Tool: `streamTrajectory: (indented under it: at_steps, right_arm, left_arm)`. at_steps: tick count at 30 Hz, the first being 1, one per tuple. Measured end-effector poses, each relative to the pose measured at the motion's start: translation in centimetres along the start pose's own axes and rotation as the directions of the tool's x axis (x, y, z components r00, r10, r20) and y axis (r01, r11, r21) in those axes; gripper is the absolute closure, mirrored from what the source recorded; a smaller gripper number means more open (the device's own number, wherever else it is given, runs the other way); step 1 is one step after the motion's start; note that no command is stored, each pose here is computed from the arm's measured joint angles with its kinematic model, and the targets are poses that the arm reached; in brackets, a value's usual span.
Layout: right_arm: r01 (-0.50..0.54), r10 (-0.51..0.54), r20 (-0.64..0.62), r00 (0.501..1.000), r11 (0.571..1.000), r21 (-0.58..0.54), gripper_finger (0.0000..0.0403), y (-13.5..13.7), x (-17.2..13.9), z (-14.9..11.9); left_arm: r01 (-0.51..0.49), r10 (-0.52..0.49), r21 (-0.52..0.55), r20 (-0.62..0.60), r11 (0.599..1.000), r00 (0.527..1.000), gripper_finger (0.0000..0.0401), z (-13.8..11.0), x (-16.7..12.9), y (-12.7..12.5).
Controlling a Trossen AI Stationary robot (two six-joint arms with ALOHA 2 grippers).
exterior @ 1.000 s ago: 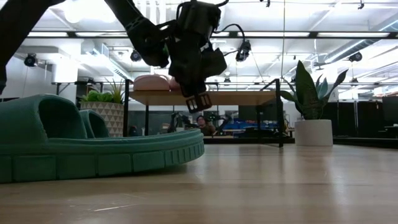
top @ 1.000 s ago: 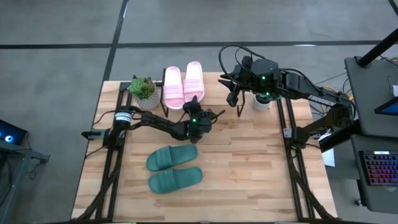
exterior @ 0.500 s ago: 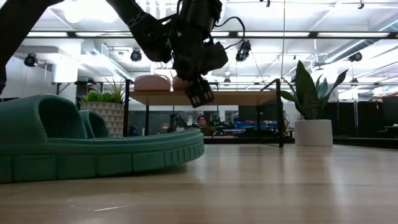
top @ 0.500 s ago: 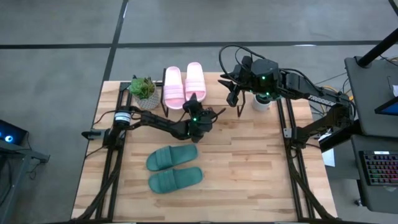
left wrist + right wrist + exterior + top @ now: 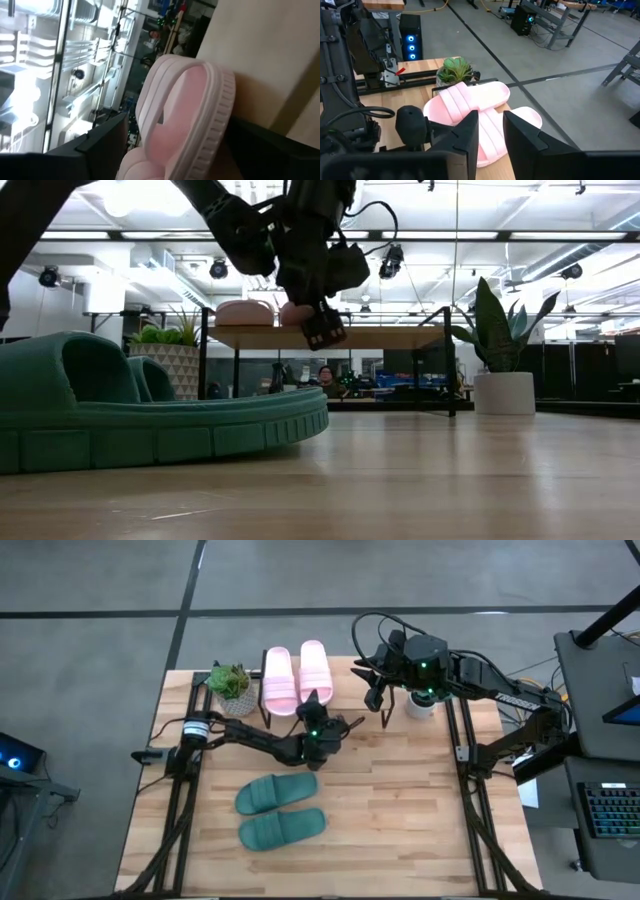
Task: Pick and place slides into the shelf
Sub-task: Put the pink slipper on the shelf
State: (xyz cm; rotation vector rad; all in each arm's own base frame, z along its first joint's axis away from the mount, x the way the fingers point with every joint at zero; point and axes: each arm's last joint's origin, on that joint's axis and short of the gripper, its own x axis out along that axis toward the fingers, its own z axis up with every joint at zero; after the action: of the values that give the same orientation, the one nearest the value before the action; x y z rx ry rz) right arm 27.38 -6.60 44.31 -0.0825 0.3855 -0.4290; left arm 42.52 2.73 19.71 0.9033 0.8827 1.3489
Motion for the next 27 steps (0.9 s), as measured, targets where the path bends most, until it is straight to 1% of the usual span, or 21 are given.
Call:
streamTrajectory:
  at_steps: [4, 8, 21, 27]
  right_arm:
    - [0.000, 0.000, 0.000, 1.000, 1.000, 0.000, 0.0316, 0.0, 0.0, 0.0]
    - [0.000, 0.000, -0.001, 1.000, 1.000, 0.000, 0.0312, 0.0, 0.0, 0.0]
    - [-0.002, 0.002, -0.025, 1.000, 1.000, -0.005, 0.0325, 0.0, 0.0, -0.2]
    - [-0.003, 0.003, -0.030, 1.000, 1.000, -0.007, 0.0321, 0.0, 0.0, -0.3]
  left_arm:
    - [0.035, -0.035, -0.008, 0.057, 0.999, 0.998, 0.0095, 0.2, -0.7, 0.6]
    - [0.043, -0.041, -0.022, 0.075, 0.999, 0.996, 0.0095, 0.4, -1.3, 1.2]
    - [0.051, -0.053, 0.023, 0.095, 0.998, 0.994, 0.0095, 0.1, -2.2, 0.9]
    - [0.087, -0.090, 0.025, 0.166, 0.996, 0.982, 0.0095, 0.3, -4.2, 0.9]
